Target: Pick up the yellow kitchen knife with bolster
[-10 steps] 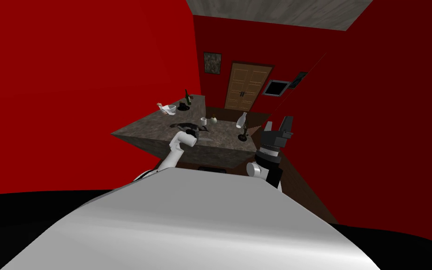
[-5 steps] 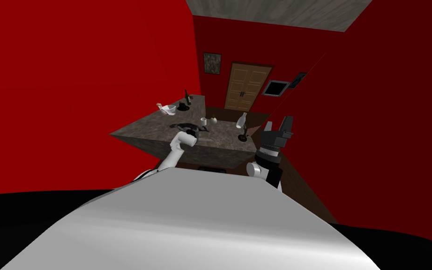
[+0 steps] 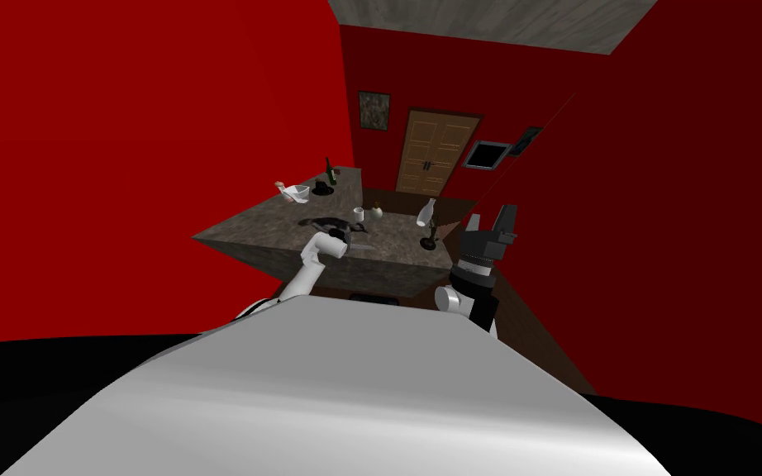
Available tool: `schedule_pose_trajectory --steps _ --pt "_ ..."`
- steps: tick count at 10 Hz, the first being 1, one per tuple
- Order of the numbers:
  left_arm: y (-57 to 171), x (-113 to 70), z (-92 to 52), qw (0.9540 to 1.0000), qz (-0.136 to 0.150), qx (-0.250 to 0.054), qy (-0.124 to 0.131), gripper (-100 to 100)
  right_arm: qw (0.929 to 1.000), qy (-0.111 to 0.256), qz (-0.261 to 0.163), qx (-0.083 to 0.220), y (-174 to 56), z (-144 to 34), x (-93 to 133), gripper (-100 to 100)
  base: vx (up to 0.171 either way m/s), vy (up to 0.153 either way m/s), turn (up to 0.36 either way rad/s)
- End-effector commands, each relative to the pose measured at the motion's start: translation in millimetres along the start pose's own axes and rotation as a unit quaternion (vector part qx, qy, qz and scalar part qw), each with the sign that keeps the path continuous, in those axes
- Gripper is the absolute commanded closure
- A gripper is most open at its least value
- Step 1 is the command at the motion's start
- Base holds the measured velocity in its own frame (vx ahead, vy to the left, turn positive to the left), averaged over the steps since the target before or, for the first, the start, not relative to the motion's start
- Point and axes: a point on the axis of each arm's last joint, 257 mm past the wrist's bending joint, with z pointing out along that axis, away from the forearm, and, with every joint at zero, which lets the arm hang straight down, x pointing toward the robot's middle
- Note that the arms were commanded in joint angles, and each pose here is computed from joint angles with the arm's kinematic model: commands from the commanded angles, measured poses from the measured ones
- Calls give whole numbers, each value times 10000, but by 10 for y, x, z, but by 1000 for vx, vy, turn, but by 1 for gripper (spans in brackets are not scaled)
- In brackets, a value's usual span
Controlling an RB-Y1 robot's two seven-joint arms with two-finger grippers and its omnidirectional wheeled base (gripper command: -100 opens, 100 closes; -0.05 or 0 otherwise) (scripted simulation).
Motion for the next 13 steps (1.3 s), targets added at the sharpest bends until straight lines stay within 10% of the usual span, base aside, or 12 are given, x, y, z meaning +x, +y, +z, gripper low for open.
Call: schedule_pose_trajectory --steps 1,2,4,13 --pt "0 0 0 10000 0 0 0 100 10000 0 0 0 0 0 0 0 0 0 0" --pt "0 0 0 10000 0 0 0 100 10000 0 0 0 0 0 0 0 0 0 0" --pt "-246 -6 -41 9998 -15 191 0 -100 10000 0 0 0 0 0 0 0 -14 3 -21" --pt "-945 -176 -7 9994 -228 234 -150 -100 10000 0 0 0 0 0 0 0 -99 -5 -56"
